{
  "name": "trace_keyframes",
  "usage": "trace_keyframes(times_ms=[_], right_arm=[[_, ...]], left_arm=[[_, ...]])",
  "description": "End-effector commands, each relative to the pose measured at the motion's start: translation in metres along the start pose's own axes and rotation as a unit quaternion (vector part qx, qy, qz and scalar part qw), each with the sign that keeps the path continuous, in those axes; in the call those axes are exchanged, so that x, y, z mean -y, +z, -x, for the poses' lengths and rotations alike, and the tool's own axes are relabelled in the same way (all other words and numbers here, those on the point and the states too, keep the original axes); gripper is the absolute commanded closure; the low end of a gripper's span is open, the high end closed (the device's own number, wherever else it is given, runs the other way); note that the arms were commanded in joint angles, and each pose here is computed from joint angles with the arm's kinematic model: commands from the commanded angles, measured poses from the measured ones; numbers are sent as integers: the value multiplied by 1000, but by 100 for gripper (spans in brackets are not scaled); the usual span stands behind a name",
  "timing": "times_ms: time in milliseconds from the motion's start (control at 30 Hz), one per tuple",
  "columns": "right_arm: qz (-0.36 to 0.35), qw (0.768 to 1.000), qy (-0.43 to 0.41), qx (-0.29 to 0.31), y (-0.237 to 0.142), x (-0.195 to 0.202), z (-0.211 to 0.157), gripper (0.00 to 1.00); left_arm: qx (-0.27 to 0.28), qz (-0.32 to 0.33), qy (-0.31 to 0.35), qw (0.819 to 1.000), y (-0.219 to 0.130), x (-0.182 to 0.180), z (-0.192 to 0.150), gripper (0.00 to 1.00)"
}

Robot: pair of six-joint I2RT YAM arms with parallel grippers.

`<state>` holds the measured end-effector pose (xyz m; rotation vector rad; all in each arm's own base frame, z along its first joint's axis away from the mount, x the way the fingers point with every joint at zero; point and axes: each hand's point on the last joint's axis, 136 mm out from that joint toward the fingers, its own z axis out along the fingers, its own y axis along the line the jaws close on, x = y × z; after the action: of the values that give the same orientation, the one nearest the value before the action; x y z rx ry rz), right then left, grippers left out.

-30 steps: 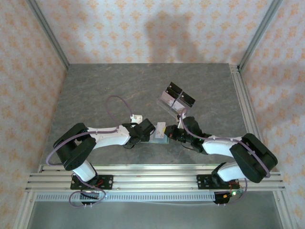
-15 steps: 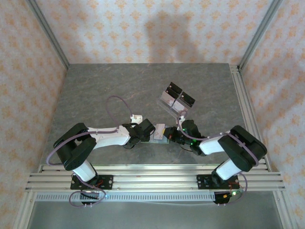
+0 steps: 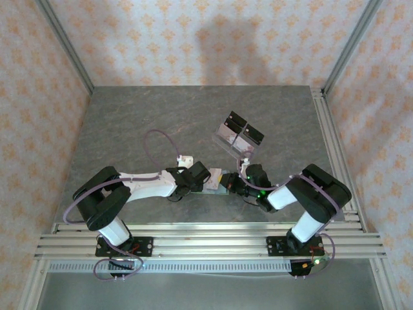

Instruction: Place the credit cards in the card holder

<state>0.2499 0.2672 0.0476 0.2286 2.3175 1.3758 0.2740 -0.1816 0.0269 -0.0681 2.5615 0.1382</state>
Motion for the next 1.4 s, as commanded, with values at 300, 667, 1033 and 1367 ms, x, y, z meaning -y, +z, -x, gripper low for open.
trace_keyframes(times_ms=[300,667,1033,1367], right_arm=[[-2,1000,-5,-2,-5,7,-8,100],[15,999,12,-41,8,9,-19,100],[18,999,21,-46,15,14,-21,100],[2,998,21,-60,21,19,-22,100]], left_arm=[[-32,48,26,998,11,-24,-27,0],[-31,48,26,998,11,-24,-27,0],[-31,48,25,998,11,-25,-28,0],[-31,47,24,998,10,-24,-27,0]])
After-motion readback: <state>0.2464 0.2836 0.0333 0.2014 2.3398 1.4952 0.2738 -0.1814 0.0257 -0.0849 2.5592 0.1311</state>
